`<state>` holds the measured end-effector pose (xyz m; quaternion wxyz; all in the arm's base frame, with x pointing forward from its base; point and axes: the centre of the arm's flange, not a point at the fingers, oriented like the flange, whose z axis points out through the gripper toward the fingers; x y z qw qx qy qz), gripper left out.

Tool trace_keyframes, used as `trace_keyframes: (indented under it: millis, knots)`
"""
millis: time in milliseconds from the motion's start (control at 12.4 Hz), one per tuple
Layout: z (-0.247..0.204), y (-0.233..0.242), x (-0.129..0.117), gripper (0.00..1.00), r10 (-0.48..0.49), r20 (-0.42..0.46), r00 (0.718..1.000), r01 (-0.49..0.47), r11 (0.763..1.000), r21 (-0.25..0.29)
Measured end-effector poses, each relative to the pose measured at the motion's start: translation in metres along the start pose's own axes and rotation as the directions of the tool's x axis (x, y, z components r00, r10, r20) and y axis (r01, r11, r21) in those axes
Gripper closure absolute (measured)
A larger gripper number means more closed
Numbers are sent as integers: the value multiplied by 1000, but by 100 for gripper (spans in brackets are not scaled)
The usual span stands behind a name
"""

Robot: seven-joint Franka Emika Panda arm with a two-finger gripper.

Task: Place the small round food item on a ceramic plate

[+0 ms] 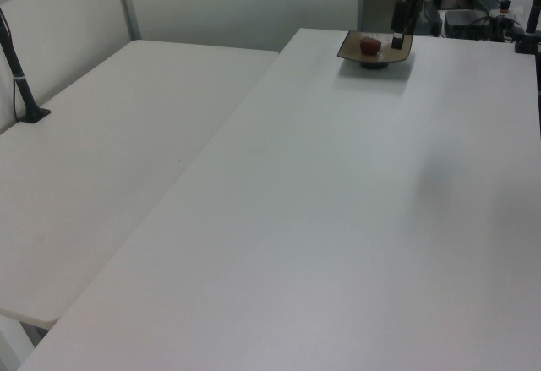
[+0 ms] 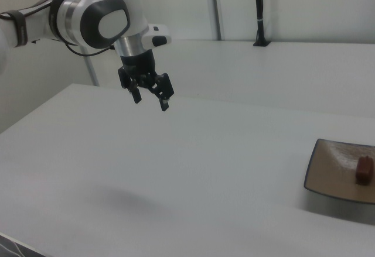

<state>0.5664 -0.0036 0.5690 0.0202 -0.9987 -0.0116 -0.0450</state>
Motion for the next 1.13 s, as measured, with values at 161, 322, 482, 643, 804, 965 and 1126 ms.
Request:
trace_keyframes:
  millis: [161,322,482,643,804,965,1126]
  knots:
    - [-5,-1,-2,0,-6,-6,1000,6,1000,-8]
    - [-3,1,-8,0,-13,27,1000,14,999,-35]
    - [-1,0,-9,0,-16,38,999,18,999,-40]
    - [-1,0,-9,0,-18,39,999,20,999,-47]
    - [0,-1,-9,0,-22,41,999,25,998,-51]
    - [0,-1,-10,0,-23,46,999,25,998,-51]
    - [0,-1,-12,0,-22,56,998,25,998,-51]
